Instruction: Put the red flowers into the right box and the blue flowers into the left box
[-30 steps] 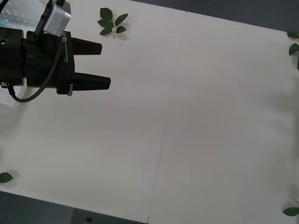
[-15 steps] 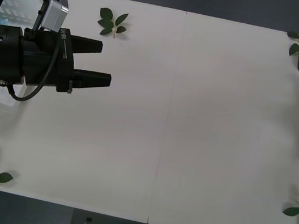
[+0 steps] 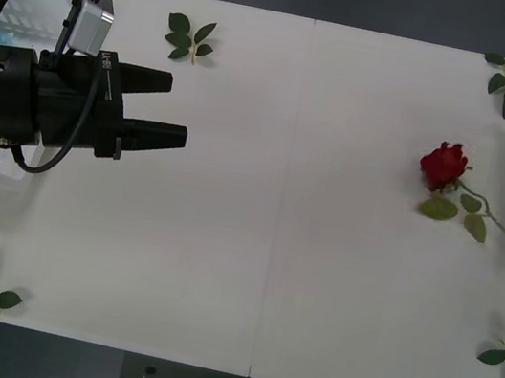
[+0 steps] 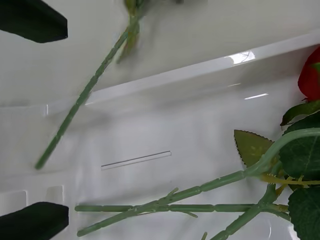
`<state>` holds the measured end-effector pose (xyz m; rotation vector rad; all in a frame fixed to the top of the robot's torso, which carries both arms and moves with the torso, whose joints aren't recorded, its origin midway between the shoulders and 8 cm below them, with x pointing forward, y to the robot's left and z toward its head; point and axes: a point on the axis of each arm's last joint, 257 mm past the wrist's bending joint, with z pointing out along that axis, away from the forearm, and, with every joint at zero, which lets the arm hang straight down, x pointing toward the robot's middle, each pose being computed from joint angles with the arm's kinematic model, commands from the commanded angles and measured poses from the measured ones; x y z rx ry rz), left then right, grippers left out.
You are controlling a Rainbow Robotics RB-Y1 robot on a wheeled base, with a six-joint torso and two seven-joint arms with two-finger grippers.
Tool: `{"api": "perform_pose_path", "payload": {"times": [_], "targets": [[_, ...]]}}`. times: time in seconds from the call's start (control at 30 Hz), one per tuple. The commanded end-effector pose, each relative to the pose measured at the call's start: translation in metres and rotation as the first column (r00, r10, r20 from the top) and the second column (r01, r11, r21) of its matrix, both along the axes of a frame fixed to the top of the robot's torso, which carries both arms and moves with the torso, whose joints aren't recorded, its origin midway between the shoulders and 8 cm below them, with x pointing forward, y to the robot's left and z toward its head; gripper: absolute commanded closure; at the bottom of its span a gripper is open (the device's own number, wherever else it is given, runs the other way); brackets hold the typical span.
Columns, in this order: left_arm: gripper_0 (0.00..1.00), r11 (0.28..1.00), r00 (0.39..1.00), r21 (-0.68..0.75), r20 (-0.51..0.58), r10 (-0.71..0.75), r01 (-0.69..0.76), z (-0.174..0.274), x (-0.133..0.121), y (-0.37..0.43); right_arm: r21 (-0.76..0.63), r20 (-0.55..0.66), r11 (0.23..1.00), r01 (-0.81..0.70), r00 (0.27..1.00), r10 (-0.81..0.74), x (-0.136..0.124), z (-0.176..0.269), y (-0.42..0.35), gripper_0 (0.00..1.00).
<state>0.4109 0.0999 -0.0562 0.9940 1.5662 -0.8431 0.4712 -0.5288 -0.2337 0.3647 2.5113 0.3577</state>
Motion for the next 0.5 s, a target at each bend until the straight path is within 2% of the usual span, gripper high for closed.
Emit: {"api": "perform_pose_path", "payload": {"times": [0.03,0.33,0.5], "targets": [[0.05,1.0,1.0,0.026,0.013,-0.018,0.018,-0.005,-0.01,-0.001,-0.005,0.026,1.0,-0.021,0.999,0.021,0.007,0.019,0.002,0.0],[0.05,1.0,1.0,0.026,0.013,-0.018,0.018,-0.005,-0.01,-0.001,0.078,0.017,0.994,-0.081,0.997,0.08,0.004,0.024,0.037,0.0],[0.05,1.0,1.0,0.026,0.013,-0.018,0.018,-0.005,-0.01,-0.001,0.162,0.047,0.969,-0.186,0.982,0.181,0.004,0.041,0.082,0.0]]}}
